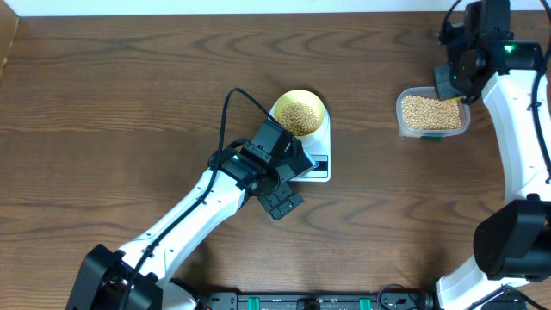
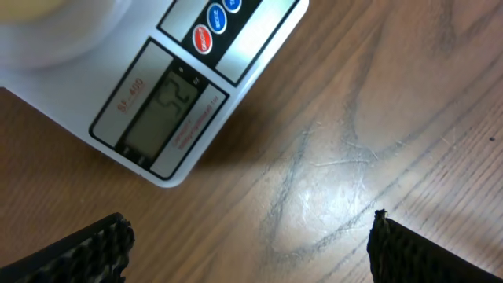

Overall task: Scoop item into bowl and weigh 50g on scale
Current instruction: 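Dip the scoop into the soybean tub with the right gripper, then carry the scoop left over the yellow bowl and tip it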

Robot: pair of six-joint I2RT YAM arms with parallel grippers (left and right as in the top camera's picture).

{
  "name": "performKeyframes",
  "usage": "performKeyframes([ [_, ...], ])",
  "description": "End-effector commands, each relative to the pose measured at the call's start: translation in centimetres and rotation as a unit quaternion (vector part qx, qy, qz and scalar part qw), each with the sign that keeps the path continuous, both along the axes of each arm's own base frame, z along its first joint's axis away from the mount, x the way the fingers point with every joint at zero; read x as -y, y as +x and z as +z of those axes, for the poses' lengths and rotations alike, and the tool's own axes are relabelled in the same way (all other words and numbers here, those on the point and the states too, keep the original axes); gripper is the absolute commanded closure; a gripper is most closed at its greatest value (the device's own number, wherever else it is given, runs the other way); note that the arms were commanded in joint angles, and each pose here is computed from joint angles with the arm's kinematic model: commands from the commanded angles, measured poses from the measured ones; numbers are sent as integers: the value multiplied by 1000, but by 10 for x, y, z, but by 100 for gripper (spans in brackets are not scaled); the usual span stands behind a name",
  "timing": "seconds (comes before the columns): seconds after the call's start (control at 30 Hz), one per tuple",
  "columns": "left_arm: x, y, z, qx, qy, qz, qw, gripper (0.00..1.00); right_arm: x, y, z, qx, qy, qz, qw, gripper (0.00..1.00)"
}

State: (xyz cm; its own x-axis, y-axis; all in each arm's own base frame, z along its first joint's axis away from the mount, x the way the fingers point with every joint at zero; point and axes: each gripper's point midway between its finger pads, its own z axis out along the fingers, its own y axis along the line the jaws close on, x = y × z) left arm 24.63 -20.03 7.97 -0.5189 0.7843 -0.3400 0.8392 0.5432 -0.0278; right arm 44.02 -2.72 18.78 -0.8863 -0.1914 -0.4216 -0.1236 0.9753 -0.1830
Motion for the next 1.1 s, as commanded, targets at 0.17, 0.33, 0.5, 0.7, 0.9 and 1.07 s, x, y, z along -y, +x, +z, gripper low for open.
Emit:
performKeyframes([
  [0.17, -2, -5, -9, -10, 7, -9, 1000, 2, -125, 24, 43, 90, 237, 171, 952, 99],
  [0.33, -4, -5, -9, -10, 11, -8, 1000, 2, -179, 29, 71, 141, 284, 256, 913, 99],
  [0.5, -7, -5, -10, -8, 19, -5, 1000, 2, -215, 22, 76, 148, 281, 296, 901, 99],
  [0.7, -8, -6, -10, -10, 22, -5, 1000, 2, -247, 10, 65, 126, 287, 324, 892, 99],
  [0.9, -11, -4, -11, -5, 30, -2, 1000, 2, -274, -5, 40, 80, 293, 342, 890, 99],
  [1.07, -11, -3, -11, -3, 31, -2, 1000, 2, -285, -14, 20, 49, 273, 341, 898, 99],
])
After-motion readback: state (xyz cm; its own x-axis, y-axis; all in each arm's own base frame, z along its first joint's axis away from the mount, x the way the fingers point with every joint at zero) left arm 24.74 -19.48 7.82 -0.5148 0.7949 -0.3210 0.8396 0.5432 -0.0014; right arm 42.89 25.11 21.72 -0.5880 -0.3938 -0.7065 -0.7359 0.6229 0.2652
